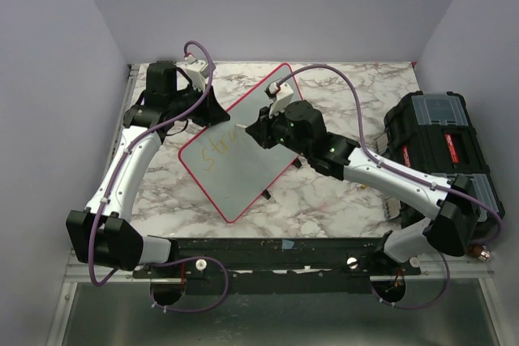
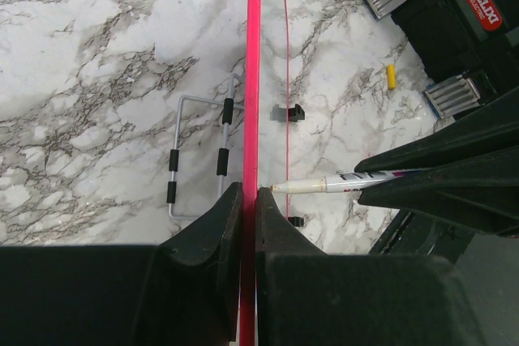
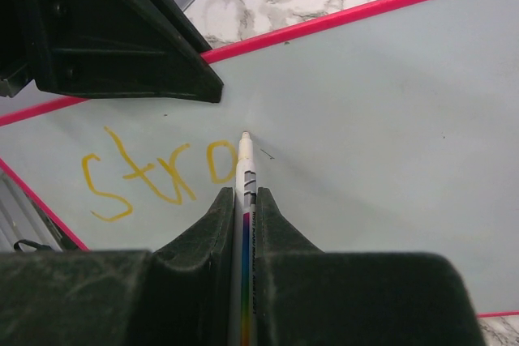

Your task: Write a sentence on the whiteboard

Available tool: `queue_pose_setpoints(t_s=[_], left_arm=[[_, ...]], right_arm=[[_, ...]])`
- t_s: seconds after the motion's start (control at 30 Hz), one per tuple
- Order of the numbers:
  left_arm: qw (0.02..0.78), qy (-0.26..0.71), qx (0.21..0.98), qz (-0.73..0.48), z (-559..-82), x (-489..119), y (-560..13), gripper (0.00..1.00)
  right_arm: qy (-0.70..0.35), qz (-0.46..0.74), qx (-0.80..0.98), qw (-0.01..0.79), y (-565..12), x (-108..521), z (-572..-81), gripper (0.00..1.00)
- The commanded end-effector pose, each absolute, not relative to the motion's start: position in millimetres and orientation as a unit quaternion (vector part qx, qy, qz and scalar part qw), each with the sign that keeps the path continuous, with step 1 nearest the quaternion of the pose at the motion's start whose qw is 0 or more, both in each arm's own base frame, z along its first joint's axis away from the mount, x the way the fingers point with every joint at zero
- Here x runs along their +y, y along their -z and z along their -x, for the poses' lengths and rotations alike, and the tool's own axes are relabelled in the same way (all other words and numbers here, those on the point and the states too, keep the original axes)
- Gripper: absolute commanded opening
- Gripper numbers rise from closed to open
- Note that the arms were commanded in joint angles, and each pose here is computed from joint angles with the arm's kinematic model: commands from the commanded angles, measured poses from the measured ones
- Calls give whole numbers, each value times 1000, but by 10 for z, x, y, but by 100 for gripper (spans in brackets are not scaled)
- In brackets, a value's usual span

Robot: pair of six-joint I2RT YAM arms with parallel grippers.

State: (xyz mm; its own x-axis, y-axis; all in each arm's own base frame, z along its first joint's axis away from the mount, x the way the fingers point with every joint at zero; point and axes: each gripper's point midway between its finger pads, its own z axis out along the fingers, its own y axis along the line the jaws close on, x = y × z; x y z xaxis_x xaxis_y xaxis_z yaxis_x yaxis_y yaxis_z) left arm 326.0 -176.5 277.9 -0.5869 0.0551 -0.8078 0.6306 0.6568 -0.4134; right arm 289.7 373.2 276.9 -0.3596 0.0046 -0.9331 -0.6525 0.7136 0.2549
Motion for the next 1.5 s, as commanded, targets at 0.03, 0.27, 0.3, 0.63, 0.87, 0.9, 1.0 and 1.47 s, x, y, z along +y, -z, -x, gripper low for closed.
queue_pose_setpoints(t_s=[0.03,0.27,0.3,0.63,0.87,0.9,1.0,1.47], left_arm=[[416,346,809,-231,-3240,-1764,-2800,0],[416,345,810,-230,-3239,-1761,-2793,0],[416,345,810,-230,-3239,-1762,-2792,0],[417,343,810,-230,-3236,-1759,-2801,0],[416,341,811,-230,-3238,-1758,-2785,0],[416,341,811,-230,-3239,-1759,-2785,0],[415,341,811,-230,-3236,-1762,-2777,0],[413,342,811,-233,-3229,-1782,-2771,0]], right_arm=[[-320,207,758,529,-2828,3798,-2962,1],[-303,207,772,519,-2635,3767,-2974,1],[-302,207,774,517,-2606,3753,-2969,1],[-288,205,796,492,-2299,3641,-2877,1],[-288,205,792,498,-2393,3667,-2909,1],[-290,204,790,501,-2433,3674,-2916,1],[-291,202,785,508,-2520,3686,-2945,1],[-282,189,776,531,-2695,3722,-3073,1]])
